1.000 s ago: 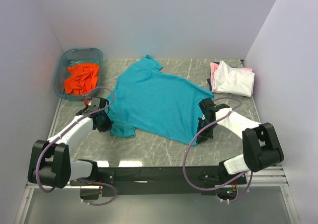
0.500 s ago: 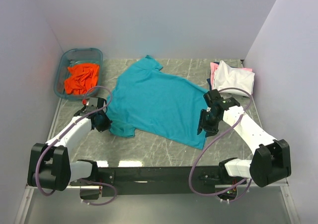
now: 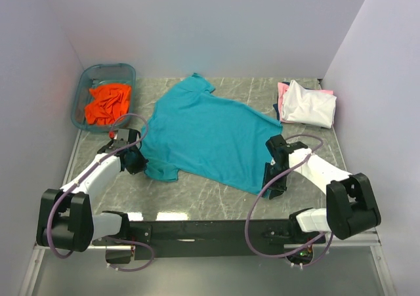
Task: Fold and stack the t-shirts
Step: Fold the tshirt
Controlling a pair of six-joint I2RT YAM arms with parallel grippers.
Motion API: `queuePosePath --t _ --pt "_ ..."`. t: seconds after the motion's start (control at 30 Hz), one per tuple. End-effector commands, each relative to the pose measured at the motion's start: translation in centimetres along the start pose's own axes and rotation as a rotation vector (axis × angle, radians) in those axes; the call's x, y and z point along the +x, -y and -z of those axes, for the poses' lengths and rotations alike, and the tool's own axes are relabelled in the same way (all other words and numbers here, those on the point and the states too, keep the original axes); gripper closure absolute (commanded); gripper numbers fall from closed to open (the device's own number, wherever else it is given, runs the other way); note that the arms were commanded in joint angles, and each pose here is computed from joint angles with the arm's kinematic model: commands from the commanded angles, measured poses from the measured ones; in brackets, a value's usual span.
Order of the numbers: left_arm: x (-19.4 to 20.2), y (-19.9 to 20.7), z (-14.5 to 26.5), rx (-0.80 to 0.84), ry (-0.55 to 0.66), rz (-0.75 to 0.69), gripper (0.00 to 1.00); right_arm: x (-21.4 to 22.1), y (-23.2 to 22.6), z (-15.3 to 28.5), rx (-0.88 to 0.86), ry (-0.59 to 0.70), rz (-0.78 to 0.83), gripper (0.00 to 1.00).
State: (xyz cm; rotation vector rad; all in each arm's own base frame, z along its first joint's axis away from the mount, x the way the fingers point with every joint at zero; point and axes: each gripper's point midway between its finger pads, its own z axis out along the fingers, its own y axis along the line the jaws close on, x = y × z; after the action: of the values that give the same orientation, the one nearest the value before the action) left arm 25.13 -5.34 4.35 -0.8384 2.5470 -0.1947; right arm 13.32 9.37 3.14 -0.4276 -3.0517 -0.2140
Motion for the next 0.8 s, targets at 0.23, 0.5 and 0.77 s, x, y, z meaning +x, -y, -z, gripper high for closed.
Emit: queuePosePath --t 0.23,0.5,0.77 --pt "-1.1 0.8 0.1 0.025 0.023 -0.023 1.0 -1.8 -0.8 -1.5 -0.005 0.033 -0.004 0.61" --pt "-1.4 0.6 0.1 0.019 0.024 -0.027 1.0 -1.1 -0.1 -2.7 0.009 0.021 -0.023 0.64" --pt "-1.6 0.7 0.3 0.02 0.028 -0.029 1.0 -0.5 -0.2 -2.4 0.002 0.005 -0.015 0.92"
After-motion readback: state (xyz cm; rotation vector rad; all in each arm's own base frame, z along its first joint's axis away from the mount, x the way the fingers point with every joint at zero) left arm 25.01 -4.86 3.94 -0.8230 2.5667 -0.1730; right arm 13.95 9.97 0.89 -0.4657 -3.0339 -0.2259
